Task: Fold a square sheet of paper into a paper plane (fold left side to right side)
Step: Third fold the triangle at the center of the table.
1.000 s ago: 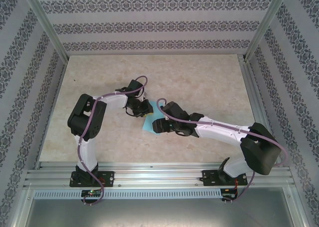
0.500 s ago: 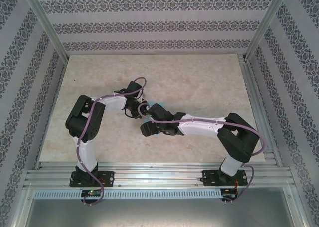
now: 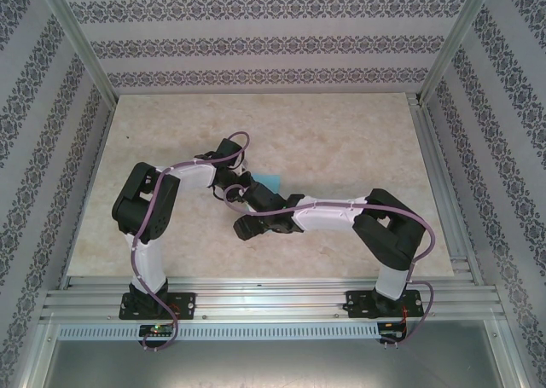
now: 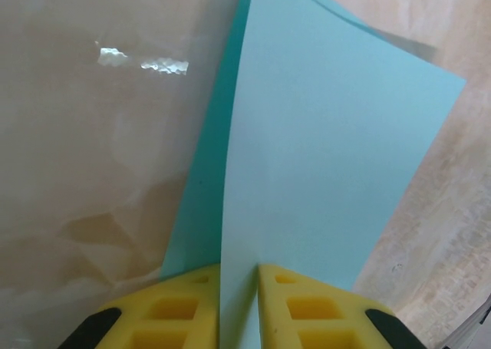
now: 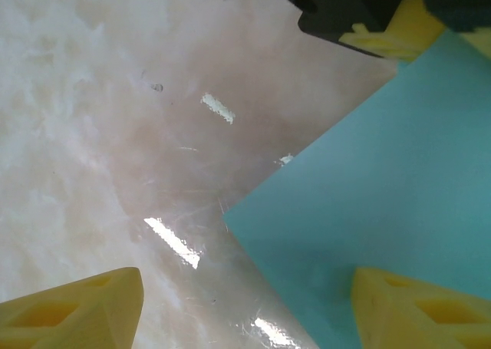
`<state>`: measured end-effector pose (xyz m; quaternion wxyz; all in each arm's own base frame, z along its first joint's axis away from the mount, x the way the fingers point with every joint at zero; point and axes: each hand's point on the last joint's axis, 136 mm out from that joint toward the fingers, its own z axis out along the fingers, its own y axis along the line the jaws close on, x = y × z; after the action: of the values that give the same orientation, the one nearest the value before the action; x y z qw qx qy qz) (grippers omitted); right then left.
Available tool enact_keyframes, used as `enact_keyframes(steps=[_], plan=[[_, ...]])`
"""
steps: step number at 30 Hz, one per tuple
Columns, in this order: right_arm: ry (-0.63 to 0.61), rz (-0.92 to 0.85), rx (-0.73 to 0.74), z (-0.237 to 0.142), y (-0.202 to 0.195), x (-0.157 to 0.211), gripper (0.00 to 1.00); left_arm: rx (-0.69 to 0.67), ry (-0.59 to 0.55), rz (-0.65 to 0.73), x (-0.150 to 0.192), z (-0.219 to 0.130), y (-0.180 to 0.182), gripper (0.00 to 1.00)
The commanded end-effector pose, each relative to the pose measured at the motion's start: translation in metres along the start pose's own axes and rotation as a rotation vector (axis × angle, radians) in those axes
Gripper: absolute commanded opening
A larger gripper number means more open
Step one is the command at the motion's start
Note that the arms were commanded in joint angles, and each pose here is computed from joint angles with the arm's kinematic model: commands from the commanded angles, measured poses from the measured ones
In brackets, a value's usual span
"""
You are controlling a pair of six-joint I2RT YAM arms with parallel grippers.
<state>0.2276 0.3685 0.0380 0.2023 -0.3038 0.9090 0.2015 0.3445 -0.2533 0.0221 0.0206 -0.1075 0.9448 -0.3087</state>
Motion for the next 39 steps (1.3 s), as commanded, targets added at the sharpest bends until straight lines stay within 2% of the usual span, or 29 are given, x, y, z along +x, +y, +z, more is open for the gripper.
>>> enact_keyframes(steps=[1,7,13,19,27,39], plan=[[-0.002,-0.030,-0.005,-0.004,0.003,0.002,0.74,0.023,-0.036,-0.006,-0.005,-0.011,-0.009,0.18],[0.056,-0.029,0.031,0.012,-0.006,0.026,0.72,0.007,-0.034,-0.015,-0.003,-0.010,-0.003,0.18],[-0.075,-0.064,0.133,-0.031,-0.020,0.002,0.72,0.004,-0.037,-0.032,0.002,-0.015,-0.002,0.14],[-0.188,-0.078,0.161,-0.067,-0.024,-0.007,0.73,0.008,-0.049,-0.074,0.005,-0.024,-0.003,0.09],[-0.121,-0.165,0.168,-0.049,-0.006,-0.006,0.73,0.016,-0.023,-0.107,0.010,-0.019,-0.002,0.05],[-0.042,-0.241,0.243,-0.014,-0.001,-0.012,0.60,0.007,-0.009,-0.119,0.009,-0.013,0.001,0.04]])
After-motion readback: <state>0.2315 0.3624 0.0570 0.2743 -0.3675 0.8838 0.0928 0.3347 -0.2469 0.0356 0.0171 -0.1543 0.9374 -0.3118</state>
